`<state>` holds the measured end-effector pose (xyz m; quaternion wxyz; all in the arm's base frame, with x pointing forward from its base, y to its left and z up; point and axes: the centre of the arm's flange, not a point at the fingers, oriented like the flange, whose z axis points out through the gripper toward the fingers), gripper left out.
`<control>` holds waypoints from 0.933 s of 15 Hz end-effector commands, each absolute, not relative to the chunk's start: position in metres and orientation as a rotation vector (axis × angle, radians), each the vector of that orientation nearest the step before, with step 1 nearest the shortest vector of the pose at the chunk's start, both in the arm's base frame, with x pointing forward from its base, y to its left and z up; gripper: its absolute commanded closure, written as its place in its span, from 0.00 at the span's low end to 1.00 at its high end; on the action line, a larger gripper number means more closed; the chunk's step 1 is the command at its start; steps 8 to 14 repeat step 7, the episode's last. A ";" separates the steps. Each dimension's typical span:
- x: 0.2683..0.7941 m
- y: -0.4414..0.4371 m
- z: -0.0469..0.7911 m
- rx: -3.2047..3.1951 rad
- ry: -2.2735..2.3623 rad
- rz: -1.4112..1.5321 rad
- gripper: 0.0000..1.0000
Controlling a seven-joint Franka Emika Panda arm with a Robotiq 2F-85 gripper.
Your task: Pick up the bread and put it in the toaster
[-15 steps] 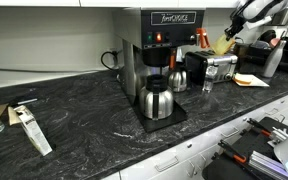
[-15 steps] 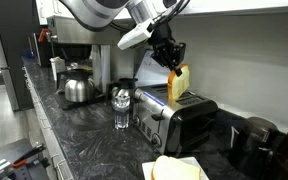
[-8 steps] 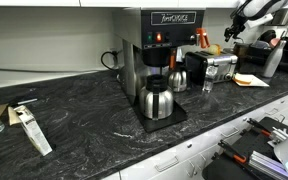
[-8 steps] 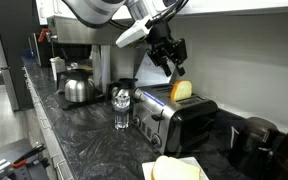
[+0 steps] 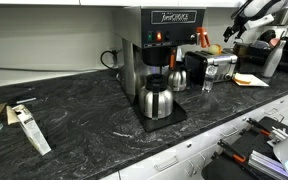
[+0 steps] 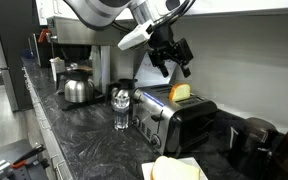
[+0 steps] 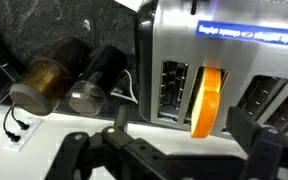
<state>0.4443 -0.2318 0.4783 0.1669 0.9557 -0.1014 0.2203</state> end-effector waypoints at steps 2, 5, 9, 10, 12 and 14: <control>0.445 -0.230 0.479 2.720 -0.285 0.629 0.00; 0.446 -0.226 0.481 2.720 -0.281 0.635 0.00; 0.446 -0.226 0.481 2.720 -0.281 0.635 0.00; 0.446 -0.226 0.481 2.720 -0.281 0.635 0.00; 0.446 -0.226 0.481 2.720 -0.281 0.635 0.00; 0.446 -0.226 0.481 2.720 -0.281 0.635 0.00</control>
